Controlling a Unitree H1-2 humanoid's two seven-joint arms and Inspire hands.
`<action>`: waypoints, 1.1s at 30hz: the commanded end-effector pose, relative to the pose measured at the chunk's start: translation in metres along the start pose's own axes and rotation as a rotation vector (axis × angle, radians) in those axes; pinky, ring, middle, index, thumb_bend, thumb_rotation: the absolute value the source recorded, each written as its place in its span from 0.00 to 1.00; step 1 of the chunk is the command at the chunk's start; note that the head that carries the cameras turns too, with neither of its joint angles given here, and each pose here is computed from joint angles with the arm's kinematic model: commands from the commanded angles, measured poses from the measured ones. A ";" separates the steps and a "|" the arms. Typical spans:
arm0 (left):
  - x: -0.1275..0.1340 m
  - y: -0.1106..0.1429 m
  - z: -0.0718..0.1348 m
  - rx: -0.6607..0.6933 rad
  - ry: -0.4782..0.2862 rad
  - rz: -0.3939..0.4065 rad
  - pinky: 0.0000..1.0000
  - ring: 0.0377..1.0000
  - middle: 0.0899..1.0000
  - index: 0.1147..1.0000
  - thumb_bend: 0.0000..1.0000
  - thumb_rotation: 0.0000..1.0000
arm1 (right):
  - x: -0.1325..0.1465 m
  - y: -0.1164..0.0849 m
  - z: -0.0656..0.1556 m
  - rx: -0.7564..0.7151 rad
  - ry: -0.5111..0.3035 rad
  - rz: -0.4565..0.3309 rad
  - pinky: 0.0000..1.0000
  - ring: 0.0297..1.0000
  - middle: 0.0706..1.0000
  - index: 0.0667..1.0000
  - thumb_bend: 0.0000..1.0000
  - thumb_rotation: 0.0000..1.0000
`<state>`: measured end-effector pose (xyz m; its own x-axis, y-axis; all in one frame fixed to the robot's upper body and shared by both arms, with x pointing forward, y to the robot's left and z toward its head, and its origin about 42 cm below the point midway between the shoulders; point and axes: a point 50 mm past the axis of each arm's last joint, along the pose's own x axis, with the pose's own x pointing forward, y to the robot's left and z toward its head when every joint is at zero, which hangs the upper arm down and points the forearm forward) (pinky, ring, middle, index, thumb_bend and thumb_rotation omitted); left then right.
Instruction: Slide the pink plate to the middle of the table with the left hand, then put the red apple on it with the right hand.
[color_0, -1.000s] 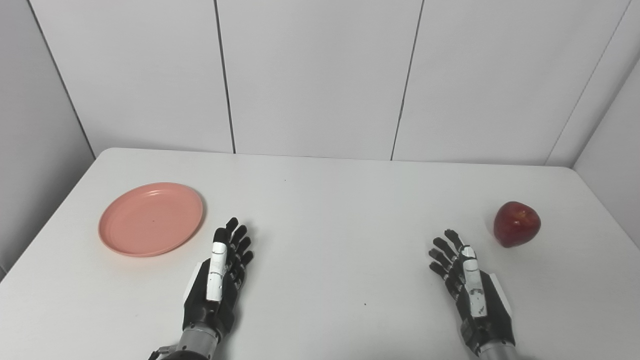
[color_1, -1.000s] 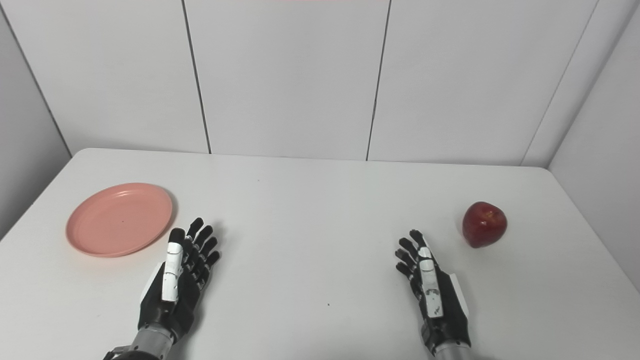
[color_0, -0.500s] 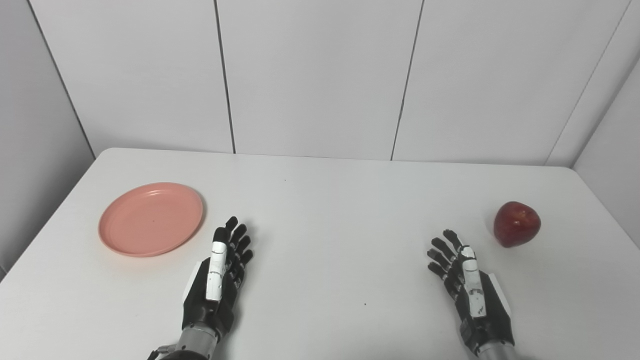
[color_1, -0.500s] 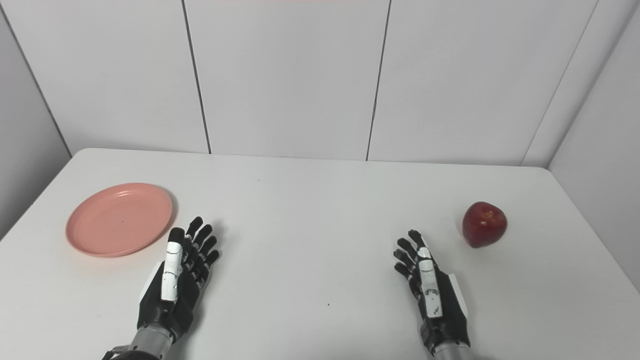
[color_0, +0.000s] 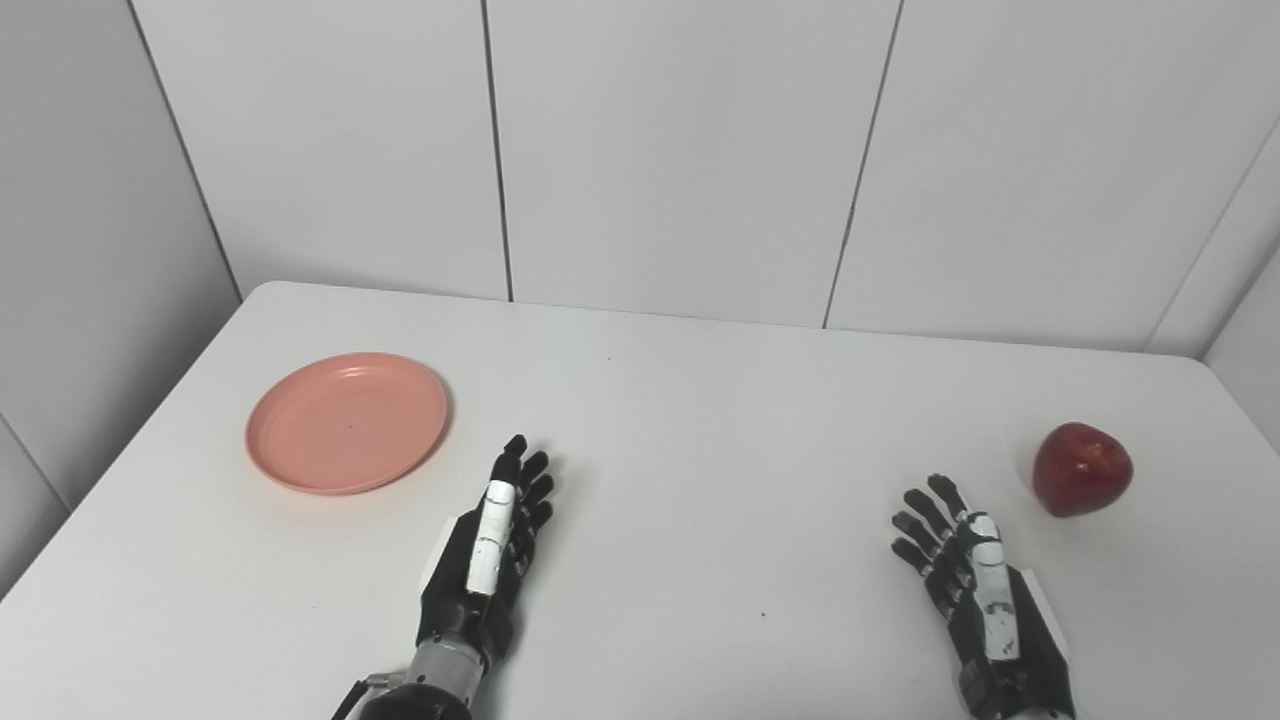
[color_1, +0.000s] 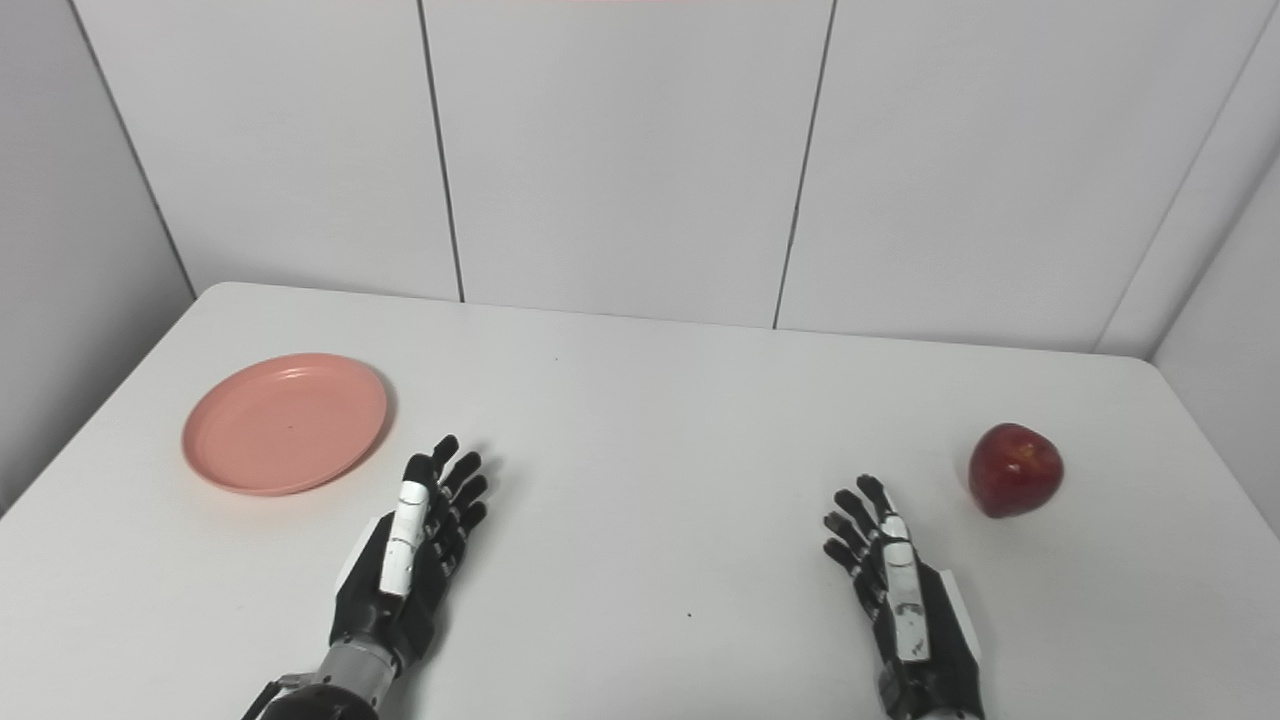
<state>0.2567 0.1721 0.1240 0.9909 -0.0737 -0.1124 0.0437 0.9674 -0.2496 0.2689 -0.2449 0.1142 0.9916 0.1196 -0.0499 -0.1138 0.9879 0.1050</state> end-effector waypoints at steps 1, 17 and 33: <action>-0.008 -0.007 -0.008 -0.020 -0.018 0.018 1.00 0.97 0.97 0.97 0.81 0.89 | 0.001 -0.008 -0.006 0.000 0.020 -0.002 0.91 0.90 0.92 0.96 0.88 1.00; 0.004 -0.029 -0.029 -0.027 -0.037 0.013 1.00 0.98 0.98 0.99 0.81 0.87 | 0.007 -0.035 -0.022 0.013 0.037 -0.006 0.95 0.92 0.94 0.97 0.84 1.00; 0.009 -0.033 -0.044 -0.024 -0.036 0.014 1.00 0.99 0.98 1.00 0.79 0.87 | 0.011 -0.040 -0.034 0.013 0.042 -0.013 0.98 0.95 0.97 1.00 0.83 1.00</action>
<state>0.2622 0.1327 0.1013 0.9986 -0.0488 -0.0207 0.0414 0.9617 -0.2711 0.2952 -0.2720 0.1020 0.9900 0.1393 -0.0234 -0.1359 0.9844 0.1114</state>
